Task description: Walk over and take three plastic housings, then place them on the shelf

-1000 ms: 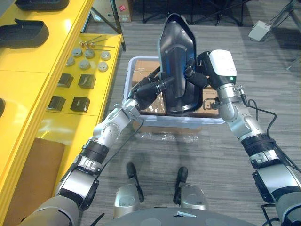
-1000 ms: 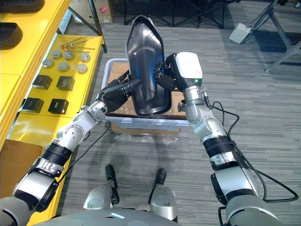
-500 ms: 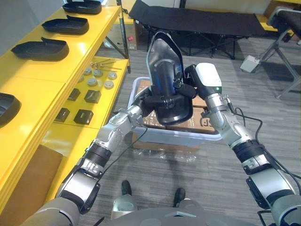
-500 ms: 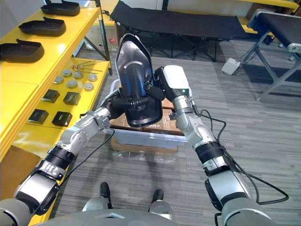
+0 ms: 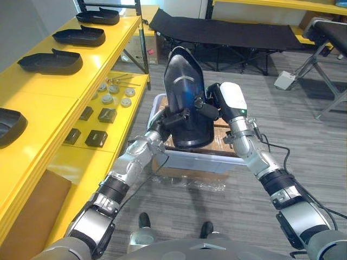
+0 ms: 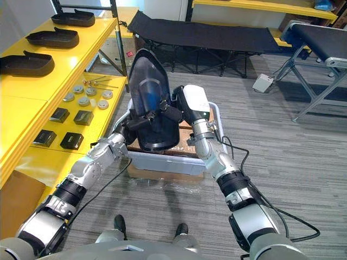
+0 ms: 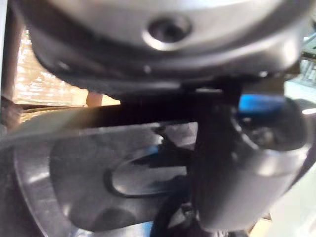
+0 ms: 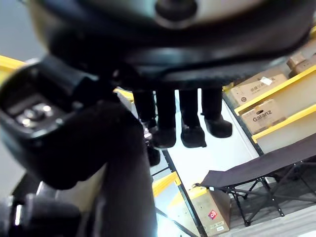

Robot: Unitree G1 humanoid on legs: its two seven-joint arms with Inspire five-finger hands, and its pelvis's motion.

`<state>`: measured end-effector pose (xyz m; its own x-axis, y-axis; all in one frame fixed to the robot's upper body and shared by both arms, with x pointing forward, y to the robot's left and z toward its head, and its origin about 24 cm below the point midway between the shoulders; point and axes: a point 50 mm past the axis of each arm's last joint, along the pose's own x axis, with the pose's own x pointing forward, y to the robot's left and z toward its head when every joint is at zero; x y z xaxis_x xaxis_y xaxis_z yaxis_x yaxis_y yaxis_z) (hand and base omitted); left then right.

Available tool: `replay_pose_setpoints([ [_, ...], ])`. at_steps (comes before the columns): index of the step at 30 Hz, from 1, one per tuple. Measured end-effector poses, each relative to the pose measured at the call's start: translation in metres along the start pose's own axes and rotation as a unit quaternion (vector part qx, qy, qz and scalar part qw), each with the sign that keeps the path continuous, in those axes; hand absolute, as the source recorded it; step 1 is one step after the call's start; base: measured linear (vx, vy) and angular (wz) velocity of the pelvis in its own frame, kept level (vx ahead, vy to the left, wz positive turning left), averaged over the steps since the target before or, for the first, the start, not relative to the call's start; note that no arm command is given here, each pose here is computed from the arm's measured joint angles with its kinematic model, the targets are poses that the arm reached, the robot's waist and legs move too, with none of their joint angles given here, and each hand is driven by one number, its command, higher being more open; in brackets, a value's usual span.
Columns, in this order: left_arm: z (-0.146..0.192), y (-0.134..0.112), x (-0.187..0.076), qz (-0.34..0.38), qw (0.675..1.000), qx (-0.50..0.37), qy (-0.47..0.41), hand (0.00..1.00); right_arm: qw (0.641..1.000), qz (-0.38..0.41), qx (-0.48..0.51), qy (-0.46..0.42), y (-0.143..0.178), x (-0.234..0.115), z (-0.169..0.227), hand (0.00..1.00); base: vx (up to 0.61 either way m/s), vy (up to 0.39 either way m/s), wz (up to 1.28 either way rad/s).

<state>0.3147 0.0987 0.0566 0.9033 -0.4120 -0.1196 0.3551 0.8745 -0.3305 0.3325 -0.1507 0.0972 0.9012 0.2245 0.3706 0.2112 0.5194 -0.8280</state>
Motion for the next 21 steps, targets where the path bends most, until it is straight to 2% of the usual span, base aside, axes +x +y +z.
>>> replay_pose_setpoints([
  [2,-0.002,0.0,-0.002,0.004,1.0,-0.004,-0.004,0.0,1.0,-0.005,0.014,0.007,0.003,-0.003,0.001,0.0,0.01,-0.001,-0.02],
  [3,-0.004,0.0,-0.005,0.005,1.0,-0.007,-0.009,0.0,1.0,-0.008,0.018,0.006,0.004,-0.005,0.003,1.0,0.01,-0.001,-0.06],
  [7,-0.015,-0.006,-0.024,0.014,0.998,-0.041,-0.042,0.0,0.997,-0.031,0.073,0.004,0.002,-0.02,0.014,1.0,0.02,-0.002,-0.07],
  [13,-0.016,-0.012,-0.045,0.049,0.989,-0.1,-0.1,0.0,0.968,-0.063,0.242,0.015,-0.003,-0.038,0.03,1.0,0.01,0.0,0.03],
  [15,-0.014,-0.006,-0.057,0.09,0.984,-0.093,-0.124,0.0,0.953,-0.078,0.292,0.008,-0.009,-0.05,0.037,1.0,-0.02,-0.003,0.15],
  [17,-0.012,0.012,-0.079,0.177,0.969,-0.072,-0.159,0.0,0.923,-0.117,0.367,0.002,-0.023,-0.068,0.043,1.0,0.03,-0.01,0.13],
  [18,-0.01,0.024,-0.094,0.236,0.953,-0.055,-0.184,0.0,0.901,-0.146,0.408,0.002,-0.033,-0.079,0.044,1.0,0.04,-0.011,0.11],
  [21,-0.001,0.048,-0.128,0.354,0.904,-0.017,-0.24,0.0,0.875,-0.203,0.439,0.013,-0.05,-0.097,0.035,1.0,0.04,-0.009,0.11],
])
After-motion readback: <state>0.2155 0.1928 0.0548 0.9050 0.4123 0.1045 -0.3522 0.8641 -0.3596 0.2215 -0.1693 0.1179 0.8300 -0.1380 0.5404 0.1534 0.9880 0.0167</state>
